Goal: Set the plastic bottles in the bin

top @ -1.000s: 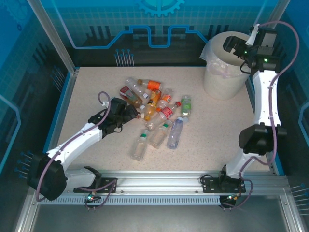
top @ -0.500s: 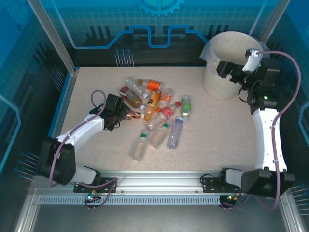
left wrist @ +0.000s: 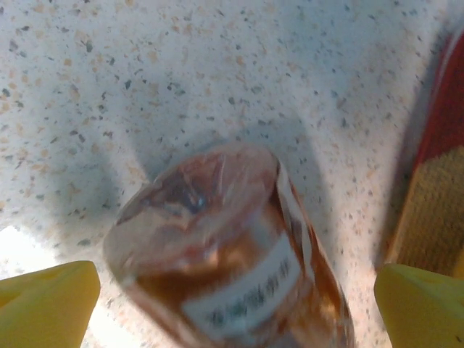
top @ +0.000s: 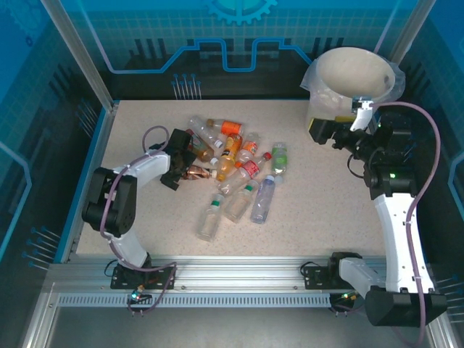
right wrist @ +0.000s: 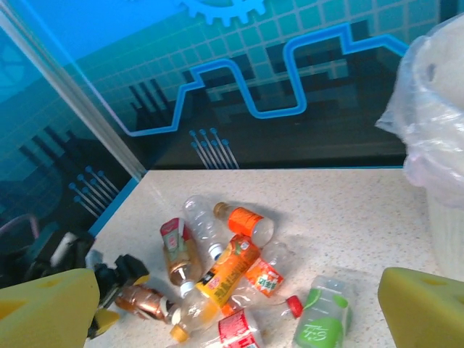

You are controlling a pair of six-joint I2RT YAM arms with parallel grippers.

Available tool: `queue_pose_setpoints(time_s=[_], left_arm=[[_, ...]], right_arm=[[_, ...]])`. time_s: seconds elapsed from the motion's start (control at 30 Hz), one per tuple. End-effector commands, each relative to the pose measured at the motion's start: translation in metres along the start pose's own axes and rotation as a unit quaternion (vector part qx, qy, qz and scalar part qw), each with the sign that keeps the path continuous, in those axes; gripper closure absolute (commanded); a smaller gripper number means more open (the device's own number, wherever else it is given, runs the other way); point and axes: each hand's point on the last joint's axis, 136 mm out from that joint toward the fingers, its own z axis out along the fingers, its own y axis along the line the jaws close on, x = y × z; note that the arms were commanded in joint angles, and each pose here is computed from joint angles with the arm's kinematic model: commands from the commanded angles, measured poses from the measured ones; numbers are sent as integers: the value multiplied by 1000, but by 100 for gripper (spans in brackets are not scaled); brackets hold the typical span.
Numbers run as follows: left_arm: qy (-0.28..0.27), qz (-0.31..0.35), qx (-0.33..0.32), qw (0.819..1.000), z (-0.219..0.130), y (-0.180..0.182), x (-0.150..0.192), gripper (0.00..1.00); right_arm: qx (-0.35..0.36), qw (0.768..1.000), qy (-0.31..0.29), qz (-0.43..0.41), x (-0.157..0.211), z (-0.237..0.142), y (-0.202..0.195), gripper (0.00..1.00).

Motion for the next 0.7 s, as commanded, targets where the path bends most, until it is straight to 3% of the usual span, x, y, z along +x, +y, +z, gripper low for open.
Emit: queue_pose_setpoints(time_s=[0.0, 0.17, 0.37, 0.47, 0.67], left_arm=[[-16, -48, 1, 999, 10, -6, -13, 6], [-17, -66, 6, 998, 26, -10, -14, 15], [-19, -72, 7, 997, 36, -10, -13, 35], [-32, -71, 11, 997, 32, -8, -17, 40], [-37, -16, 59, 997, 14, -28, -23, 49]], right_arm=[[-20, 999, 26, -10, 13, -2, 15, 0], [-32, 998, 46, -27, 23, 1, 28, 0], [-32, 997, 56, -39, 25, 5, 35, 0], [-37, 997, 56, -43, 25, 7, 39, 0], [-32, 996, 50, -65, 19, 7, 45, 0]])
